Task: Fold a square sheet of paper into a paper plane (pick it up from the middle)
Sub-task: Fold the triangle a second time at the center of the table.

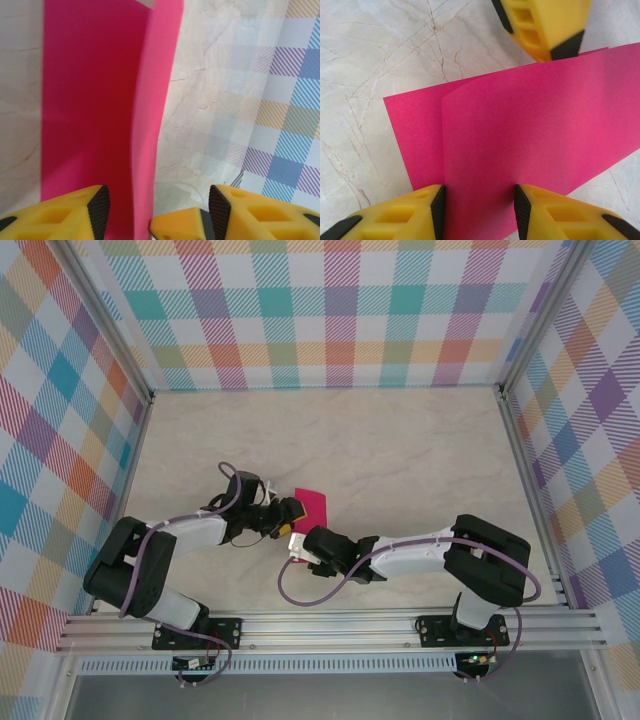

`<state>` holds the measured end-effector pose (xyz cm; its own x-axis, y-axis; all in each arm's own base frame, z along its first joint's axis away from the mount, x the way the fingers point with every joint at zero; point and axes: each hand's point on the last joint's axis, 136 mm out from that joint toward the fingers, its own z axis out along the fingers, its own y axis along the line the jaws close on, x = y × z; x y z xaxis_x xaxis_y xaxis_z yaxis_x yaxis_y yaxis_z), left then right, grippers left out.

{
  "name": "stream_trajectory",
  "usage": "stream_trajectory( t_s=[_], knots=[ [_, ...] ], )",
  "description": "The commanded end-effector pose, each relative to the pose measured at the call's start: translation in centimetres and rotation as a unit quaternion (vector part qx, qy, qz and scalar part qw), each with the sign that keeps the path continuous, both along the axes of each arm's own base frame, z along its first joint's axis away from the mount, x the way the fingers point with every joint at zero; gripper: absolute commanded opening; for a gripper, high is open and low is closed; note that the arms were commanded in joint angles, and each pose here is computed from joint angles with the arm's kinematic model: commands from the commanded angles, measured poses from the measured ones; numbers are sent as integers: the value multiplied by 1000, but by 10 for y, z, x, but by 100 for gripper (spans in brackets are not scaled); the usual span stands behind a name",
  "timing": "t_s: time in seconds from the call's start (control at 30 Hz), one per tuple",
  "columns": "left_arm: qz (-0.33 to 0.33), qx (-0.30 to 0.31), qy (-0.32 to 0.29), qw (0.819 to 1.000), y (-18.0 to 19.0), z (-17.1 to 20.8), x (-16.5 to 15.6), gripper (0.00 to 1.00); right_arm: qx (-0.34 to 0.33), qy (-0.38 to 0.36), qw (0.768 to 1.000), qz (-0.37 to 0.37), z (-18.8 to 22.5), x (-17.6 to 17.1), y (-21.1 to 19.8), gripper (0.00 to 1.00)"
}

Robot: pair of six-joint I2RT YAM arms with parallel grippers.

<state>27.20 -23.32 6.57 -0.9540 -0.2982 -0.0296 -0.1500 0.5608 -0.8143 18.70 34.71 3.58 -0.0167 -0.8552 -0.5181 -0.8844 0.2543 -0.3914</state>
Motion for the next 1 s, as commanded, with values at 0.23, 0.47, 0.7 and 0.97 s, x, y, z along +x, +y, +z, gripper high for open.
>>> stream_trajectory(
  t_s=[0.23,0.47,0.7,0.97],
  knots=[
    [-29,-10,7,1000,-13,-9,2,34,46,3,999,-22,25,-1,1,45],
    [-31,11,8,999,-8,-11,-2,25,125,71,989,-38,60,-21,2,54],
    [-29,17,5,999,-5,-6,-3,19,164,158,963,-141,76,-28,-8,58],
    [-29,21,13,999,-5,-7,-3,16,157,253,932,-208,62,-43,9,67]
  ],
)
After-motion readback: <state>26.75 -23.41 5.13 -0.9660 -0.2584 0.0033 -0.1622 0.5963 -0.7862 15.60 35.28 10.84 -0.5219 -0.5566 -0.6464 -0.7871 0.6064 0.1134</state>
